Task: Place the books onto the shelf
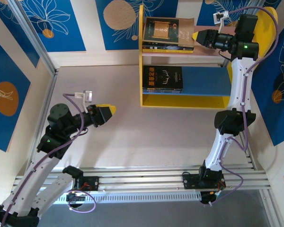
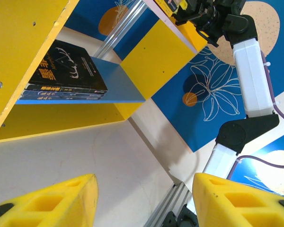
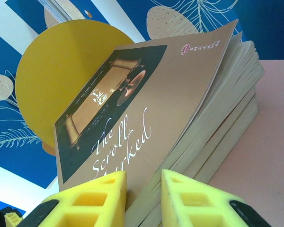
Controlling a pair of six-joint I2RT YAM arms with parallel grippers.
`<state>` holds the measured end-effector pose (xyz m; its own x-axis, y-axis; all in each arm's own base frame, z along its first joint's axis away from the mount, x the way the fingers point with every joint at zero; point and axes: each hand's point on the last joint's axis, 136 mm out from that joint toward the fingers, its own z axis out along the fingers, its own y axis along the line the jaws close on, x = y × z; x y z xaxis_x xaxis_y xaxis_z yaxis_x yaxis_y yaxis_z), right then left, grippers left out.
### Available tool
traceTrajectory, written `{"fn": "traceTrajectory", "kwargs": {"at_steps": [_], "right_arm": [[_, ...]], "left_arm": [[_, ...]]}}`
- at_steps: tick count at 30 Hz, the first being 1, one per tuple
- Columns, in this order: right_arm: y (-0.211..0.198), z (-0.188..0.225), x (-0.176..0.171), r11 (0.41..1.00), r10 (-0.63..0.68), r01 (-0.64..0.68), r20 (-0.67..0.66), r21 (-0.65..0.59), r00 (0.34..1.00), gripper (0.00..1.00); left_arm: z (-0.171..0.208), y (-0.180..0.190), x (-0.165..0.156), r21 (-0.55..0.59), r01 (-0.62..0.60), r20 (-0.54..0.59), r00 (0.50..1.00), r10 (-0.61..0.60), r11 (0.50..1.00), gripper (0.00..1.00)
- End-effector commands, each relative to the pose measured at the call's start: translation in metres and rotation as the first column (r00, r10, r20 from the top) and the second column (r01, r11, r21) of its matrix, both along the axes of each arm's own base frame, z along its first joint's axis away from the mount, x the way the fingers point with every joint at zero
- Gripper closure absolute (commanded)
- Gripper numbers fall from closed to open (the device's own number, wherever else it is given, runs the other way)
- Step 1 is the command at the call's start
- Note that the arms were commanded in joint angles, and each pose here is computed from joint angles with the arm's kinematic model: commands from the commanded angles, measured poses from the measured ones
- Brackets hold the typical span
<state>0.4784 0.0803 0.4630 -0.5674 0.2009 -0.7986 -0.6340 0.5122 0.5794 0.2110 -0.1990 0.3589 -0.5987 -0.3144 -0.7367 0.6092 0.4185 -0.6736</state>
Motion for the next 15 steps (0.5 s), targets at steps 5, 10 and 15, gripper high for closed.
{"fn": "traceTrajectory", "kwargs": {"at_steps": [5, 10, 15], "right_arm": [[0.026, 0.019, -0.042, 0.982, 0.178, -0.178, 0.009, 0.064, 0.984, 0.77], [0.015, 0.016, -0.036, 0.983, 0.165, -0.163, -0.011, 0.085, 0.986, 0.78], [0.008, 0.016, -0.035, 0.984, 0.155, -0.153, -0.016, 0.090, 0.988, 0.78]], "left_arm": [[0.012, 0.002, -0.003, -0.013, -0.002, 0.052, 0.999, 0.003, 1.000, 0.44], [0.013, 0.002, -0.003, -0.016, -0.002, 0.053, 0.999, 0.003, 1.000, 0.44], [0.014, 0.001, -0.002, -0.019, -0.001, 0.052, 0.999, 0.001, 1.000, 0.44]]}}
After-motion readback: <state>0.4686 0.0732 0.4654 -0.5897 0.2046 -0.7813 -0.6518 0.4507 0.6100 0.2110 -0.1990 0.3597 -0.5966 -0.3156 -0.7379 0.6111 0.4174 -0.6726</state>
